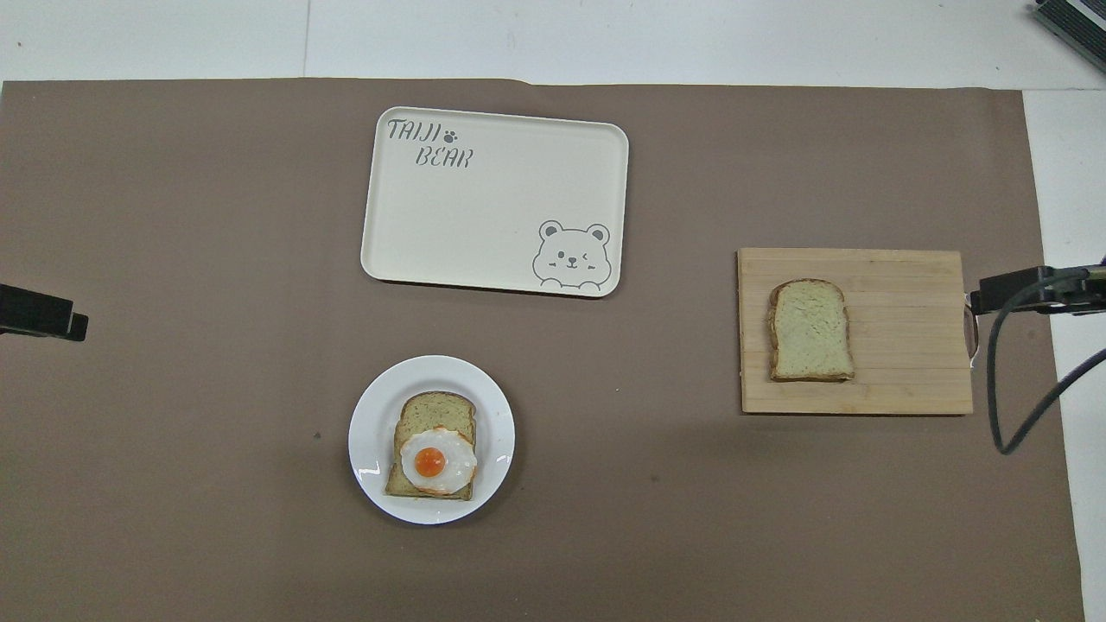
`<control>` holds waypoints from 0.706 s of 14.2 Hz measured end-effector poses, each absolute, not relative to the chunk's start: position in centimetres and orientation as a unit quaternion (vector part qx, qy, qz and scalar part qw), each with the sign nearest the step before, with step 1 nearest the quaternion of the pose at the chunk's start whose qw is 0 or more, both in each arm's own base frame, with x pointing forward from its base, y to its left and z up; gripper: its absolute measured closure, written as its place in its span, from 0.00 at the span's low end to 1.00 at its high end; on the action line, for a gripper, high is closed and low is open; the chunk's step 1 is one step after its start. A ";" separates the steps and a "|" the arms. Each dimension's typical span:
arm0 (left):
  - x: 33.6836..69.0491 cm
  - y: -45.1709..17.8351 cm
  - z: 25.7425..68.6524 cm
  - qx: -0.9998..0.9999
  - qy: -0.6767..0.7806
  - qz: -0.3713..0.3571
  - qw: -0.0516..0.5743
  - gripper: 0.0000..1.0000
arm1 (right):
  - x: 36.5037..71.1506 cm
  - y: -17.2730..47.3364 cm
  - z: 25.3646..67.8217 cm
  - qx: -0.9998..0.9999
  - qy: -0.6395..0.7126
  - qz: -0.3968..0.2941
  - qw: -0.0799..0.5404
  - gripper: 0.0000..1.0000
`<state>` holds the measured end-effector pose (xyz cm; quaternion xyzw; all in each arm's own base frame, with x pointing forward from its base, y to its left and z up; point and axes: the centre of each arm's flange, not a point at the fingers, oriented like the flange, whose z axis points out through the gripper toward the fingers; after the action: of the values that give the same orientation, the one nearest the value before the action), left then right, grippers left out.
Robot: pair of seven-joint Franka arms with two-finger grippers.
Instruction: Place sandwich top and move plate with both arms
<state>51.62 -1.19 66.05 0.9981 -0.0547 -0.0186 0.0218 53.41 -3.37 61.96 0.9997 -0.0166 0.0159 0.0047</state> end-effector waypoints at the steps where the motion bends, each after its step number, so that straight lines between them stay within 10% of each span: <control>1: 51.6 -1.2 66.1 0.998 -0.055 -0.019 0.022 0.00 | 53.5 -3.4 61.8 1.000 -0.017 0.018 0.005 0.00; 10: 51.6 -1.2 66.1 0.998 -0.055 -0.019 0.022 0.00 | 58.5 -3.6 53.9 0.999 -0.004 0.030 0.010 0.00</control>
<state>51.62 -1.19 66.05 0.9981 -0.0547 -0.0186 0.0218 58.47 -3.59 53.95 0.9995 -0.0035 0.0305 0.0103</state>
